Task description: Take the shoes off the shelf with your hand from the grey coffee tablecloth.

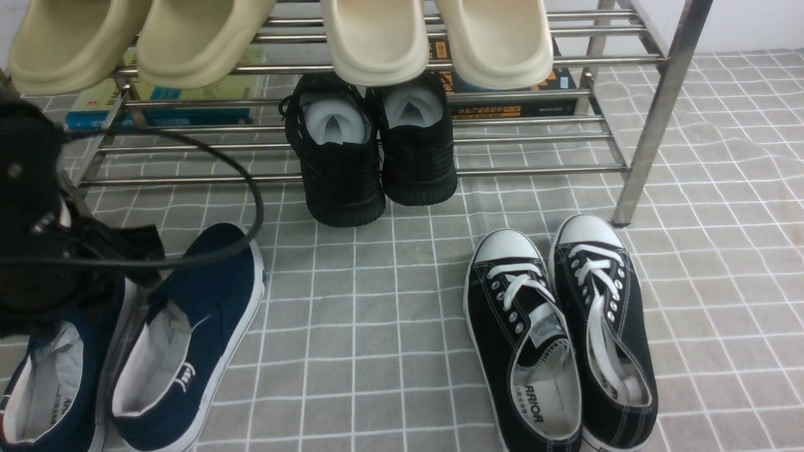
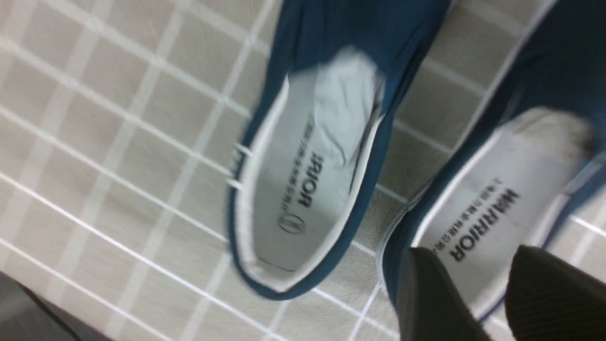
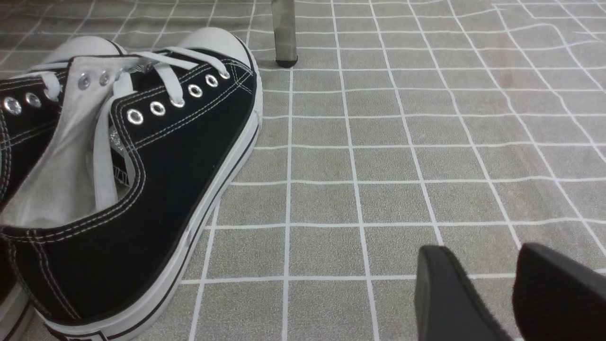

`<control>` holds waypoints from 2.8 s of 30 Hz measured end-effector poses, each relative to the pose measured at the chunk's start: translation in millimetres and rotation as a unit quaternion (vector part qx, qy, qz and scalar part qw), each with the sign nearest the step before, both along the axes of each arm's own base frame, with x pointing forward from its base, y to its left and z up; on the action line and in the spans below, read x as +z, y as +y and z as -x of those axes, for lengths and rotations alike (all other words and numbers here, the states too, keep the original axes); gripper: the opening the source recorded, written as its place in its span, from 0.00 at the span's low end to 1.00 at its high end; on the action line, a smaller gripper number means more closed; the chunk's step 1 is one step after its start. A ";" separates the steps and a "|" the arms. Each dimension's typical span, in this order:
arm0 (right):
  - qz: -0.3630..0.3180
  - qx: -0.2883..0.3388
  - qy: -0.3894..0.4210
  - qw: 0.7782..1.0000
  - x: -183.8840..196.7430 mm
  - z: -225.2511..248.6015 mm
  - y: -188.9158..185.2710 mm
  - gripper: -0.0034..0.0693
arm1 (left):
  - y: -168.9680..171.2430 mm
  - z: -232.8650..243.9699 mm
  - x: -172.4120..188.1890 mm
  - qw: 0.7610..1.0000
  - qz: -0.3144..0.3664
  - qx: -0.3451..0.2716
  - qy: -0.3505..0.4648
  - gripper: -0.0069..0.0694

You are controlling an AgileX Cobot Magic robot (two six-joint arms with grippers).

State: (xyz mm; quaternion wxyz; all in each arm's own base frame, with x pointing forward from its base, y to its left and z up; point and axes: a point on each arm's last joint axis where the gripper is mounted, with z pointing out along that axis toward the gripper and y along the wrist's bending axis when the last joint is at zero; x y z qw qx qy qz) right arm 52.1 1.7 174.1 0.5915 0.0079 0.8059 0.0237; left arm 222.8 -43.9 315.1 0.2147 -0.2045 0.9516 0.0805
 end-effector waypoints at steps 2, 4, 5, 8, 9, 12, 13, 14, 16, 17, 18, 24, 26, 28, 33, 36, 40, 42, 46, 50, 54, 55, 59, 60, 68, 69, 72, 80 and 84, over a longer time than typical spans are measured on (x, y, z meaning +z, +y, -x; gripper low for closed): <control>0.000 0.000 0.000 1.000 0.0 0.0 0.0 0.38 | 3.6 9.6 19.9 0.999 -0.008 -0.036 -0.020 0.35; 0.000 0.000 0.000 1.000 0.0 0.0 0.0 0.38 | 7.2 23.5 32.3 0.997 -0.008 -0.066 -0.034 0.24; 0.000 0.000 0.000 1.000 0.0 0.0 0.0 0.38 | 8.9 33.5 37.6 0.996 0.000 -0.078 -0.042 0.19; 0.000 0.000 0.000 1.000 0.0 0.0 0.0 0.38 | 7.3 61.2 41.6 0.991 0.053 -0.116 -0.047 0.11; 0.000 0.000 0.000 1.000 0.0 0.0 0.0 0.38 | 8.0 63.0 41.8 0.991 0.053 -0.116 -0.048 0.10; 0.000 0.000 0.000 1.000 0.0 0.0 0.0 0.38 | 5.5 97.2 34.6 0.978 0.111 -0.172 -0.047 0.09; 0.000 0.000 0.000 1.000 0.0 0.0 0.0 0.38 | 6.6 110.8 29.9 0.972 0.124 -0.192 -0.062 0.09; 0.000 0.000 0.000 1.000 0.0 0.0 0.0 0.38 | 7.0 117.0 27.9 0.966 0.131 -0.206 -0.082 0.09; 0.000 0.000 0.000 1.000 0.0 0.0 0.0 0.38 | 9.9 130.3 22.0 0.956 0.139 -0.224 -0.129 0.09; 0.000 0.000 0.000 1.000 0.0 0.0 0.0 0.38 | 11.7 136.2 18.9 0.947 0.143 -0.231 -0.172 0.09; 0.000 0.000 0.000 1.000 0.0 0.0 0.0 0.38 | 13.0 139.7 16.4 0.941 0.144 -0.234 -0.198 0.10; 0.000 0.000 0.000 1.000 0.0 0.0 0.0 0.38 | 18.7 155.1 -3.5 0.910 0.150 -0.241 -0.303 0.11; 0.000 0.000 0.000 1.000 0.0 0.0 0.0 0.38 | 19.7 156.8 -7.5 0.910 0.147 -0.242 -0.303 0.11; 0.000 0.000 0.000 1.000 0.0 0.0 0.0 0.38 | 21.2 157.8 -12.7 0.912 0.138 -0.243 -0.300 0.11; 0.000 0.000 0.000 1.000 0.0 0.0 0.0 0.38 | 23.9 157.0 -21.1 0.920 0.115 -0.244 -0.285 0.12; 0.000 0.000 0.000 1.000 0.0 0.0 0.0 0.38 | 23.6 155.5 -18.5 0.915 0.119 -0.240 -0.302 0.12; 0.000 0.000 0.000 1.000 0.0 0.0 0.0 0.38 | 24.2 154.0 -16.2 0.911 0.113 -0.239 -0.316 0.12; 0.000 0.000 0.000 1.000 0.0 0.0 0.0 0.38 | 24.8 154.3 -15.5 0.910 0.109 -0.240 -0.320 0.12; 0.000 0.000 0.000 1.000 0.0 0.0 0.0 0.38 | 28.6 162.0 -21.3 0.899 0.101 -0.242 -0.350 0.13; 0.000 0.000 0.000 1.000 0.0 0.0 0.0 0.38 | 31.2 171.3 -51.4 0.872 0.096 -0.252 -0.409 0.13; 0.000 0.000 0.000 1.000 0.0 0.0 0.0 0.38 | 31.6 174.8 -93.3 0.853 0.066 -0.281 -0.435 0.13; 0.000 0.000 0.000 1.000 0.0 0.0 0.0 0.38 | 31.8 175.2 -92.7 0.850 0.064 -0.282 -0.439 0.13; 0.000 0.000 0.000 1.000 0.0 0.0 0.0 0.38 | 30.1 172.3 -128.7 0.849 0.025 -0.319 -0.422 0.14; 0.000 0.000 0.000 1.000 0.0 0.0 0.0 0.38 | 29.8 171.8 -136.5 0.850 0.017 -0.325 -0.414 0.14; 0.000 0.000 0.000 1.000 0.0 0.0 0.0 0.38 | 35.6 168.7 -136.7 0.861 -0.008 -0.258 -0.437 0.15; 0.000 0.000 0.000 1.000 0.0 0.0 0.0 0.38 | 37.9 168.3 -136.7 0.866 -0.016 -0.239 -0.438 0.16; 0.000 0.000 0.000 1.000 0.0 0.0 0.0 0.38 | 40.2 168.4 -137.9 0.875 -0.022 -0.219 -0.432 0.16; 0.000 0.000 0.000 1.000 0.0 0.0 0.0 0.38 | 44.3 170.0 -143.4 0.894 -0.044 -0.205 -0.397 0.17; 0.000 0.000 0.000 1.000 0.0 0.0 0.0 0.38 | 44.3 170.0 -143.4 0.894 -0.044 -0.205 -0.396 0.18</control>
